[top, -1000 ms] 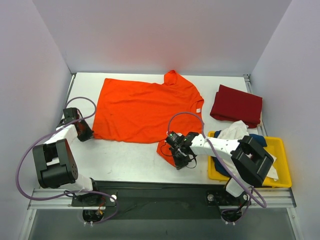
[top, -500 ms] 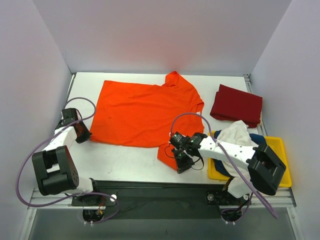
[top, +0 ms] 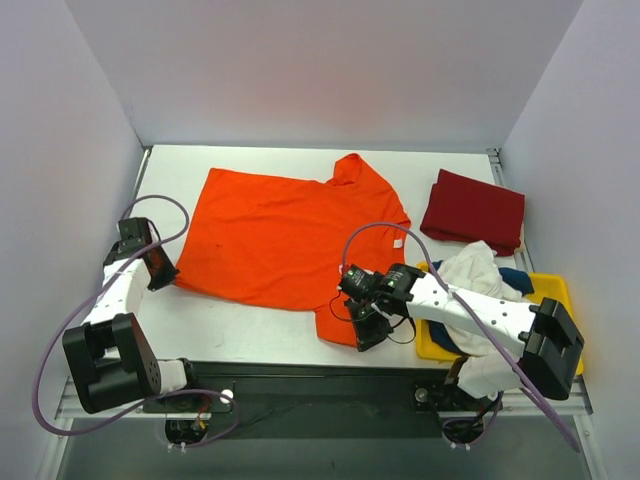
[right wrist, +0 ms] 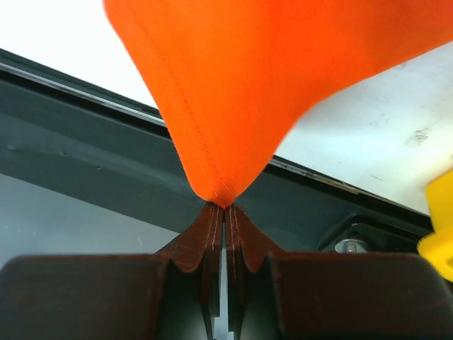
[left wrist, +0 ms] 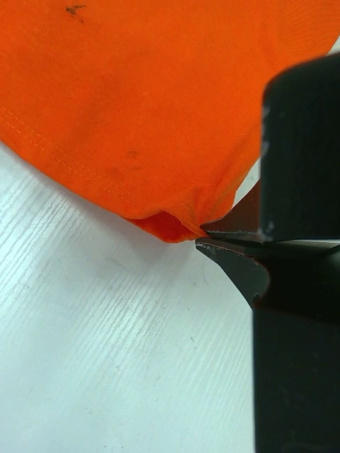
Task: Fold and stack the t-shirts
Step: Grap the side of the flattened tshirt closest away from the robot with both arms, then fold the flattened tshirt in 1/3 of the way
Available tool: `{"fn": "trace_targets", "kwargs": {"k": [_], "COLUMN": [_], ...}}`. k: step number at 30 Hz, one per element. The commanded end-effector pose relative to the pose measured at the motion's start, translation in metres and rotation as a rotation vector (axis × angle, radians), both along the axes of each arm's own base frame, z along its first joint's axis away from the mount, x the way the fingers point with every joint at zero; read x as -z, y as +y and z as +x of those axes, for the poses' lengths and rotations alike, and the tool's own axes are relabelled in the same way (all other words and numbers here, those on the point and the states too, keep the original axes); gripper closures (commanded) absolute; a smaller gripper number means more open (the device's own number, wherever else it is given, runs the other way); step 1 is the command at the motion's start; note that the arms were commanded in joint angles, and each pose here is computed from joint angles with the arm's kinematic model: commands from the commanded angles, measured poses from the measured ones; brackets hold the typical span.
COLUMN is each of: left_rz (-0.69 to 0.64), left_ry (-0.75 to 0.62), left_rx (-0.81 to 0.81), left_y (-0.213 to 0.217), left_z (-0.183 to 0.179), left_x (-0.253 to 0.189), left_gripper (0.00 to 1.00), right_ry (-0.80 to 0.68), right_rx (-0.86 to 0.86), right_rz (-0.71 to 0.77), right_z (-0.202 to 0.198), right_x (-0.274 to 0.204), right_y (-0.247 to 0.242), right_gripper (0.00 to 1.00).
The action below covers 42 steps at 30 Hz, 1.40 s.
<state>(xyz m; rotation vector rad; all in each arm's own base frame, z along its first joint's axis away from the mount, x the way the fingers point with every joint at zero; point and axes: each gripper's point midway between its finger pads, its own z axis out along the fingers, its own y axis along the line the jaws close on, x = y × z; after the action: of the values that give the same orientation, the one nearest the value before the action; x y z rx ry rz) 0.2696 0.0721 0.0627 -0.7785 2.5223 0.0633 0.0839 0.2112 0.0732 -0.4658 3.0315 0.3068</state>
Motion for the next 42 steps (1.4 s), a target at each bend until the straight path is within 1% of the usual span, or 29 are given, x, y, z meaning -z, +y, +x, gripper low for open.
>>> {"fn": "trace_targets", "kwargs": {"k": [1,4,6,8,13,14,16,21,22,25,26,27,30,35,36,37,42], "left_rz": [0.020,0.025,0.017,0.004,-0.055,-0.072,-0.080,-0.082,-0.083,-0.073,-0.070,-0.064,-0.057,-0.059,-0.065,-0.064,-0.067], "left_ry": [-0.063,-0.082,-0.099,-0.112,-0.111,-0.097,-0.103,-0.111,-0.116,-0.132,-0.132,-0.140,-0.135,-0.175,-0.170,-0.187,-0.187], "left_rx": [0.037,0.063,0.069,0.077,0.121,0.126,0.134,0.147,0.146,0.137,0.136,0.132,0.125,0.133,0.135,0.135,0.146], "left_y": [0.002,-0.003,-0.004,-0.004,-0.018,-0.021,-0.024,-0.029,-0.030,-0.027,-0.026,-0.024,-0.020,-0.019,-0.019,-0.018,-0.017], "left_z": [0.017,0.028,0.039,0.048,0.076,0.079,0.089,0.117,0.122,0.137,0.140,0.148,0.157,0.180,0.184,0.191,0.208], "left_x": [-0.024,-0.030,-0.035,-0.038,-0.036,-0.030,-0.031,-0.034,-0.036,-0.043,-0.043,-0.047,-0.047,-0.057,-0.053,-0.059,-0.060], "left_gripper": [1.00,1.00,1.00,1.00,1.00,1.00,1.00,1.00,1.00,1.00,1.00,1.00,1.00,1.00,1.00,1.00,1.00], "right_ry": [-0.055,-0.068,-0.083,-0.113,-0.140,-0.145,-0.150,-0.158,-0.181,-0.173,-0.197,-0.185,-0.201,-0.209,-0.216,-0.217,-0.225], "right_rx": [0.015,0.043,0.082,0.076,0.098,0.088,0.120,0.143,0.149,0.169,0.183,0.187,0.203,0.219,0.221,0.233,0.245], "right_rz": [-0.047,-0.077,-0.070,-0.053,-0.062,-0.064,-0.063,-0.053,-0.034,-0.031,-0.015,-0.022,-0.003,0.017,0.024,0.024,0.040], "right_z": [0.017,0.036,0.057,0.074,0.123,0.130,0.152,0.196,0.209,0.234,0.248,0.255,0.281,0.310,0.316,0.321,0.338], "right_x": [-0.025,-0.029,-0.035,-0.044,-0.051,-0.051,-0.054,-0.055,-0.063,-0.059,-0.067,-0.062,-0.064,-0.064,-0.065,-0.065,-0.064], "right_y": [-0.007,-0.013,-0.012,-0.009,-0.009,-0.010,-0.011,-0.014,-0.012,-0.018,-0.020,-0.021,-0.025,-0.031,-0.031,-0.035,-0.040], "right_gripper": [1.00,1.00,1.00,1.00,1.00,1.00,1.00,1.00,1.00,1.00,1.00,1.00,1.00,1.00,1.00,1.00,1.00]}}
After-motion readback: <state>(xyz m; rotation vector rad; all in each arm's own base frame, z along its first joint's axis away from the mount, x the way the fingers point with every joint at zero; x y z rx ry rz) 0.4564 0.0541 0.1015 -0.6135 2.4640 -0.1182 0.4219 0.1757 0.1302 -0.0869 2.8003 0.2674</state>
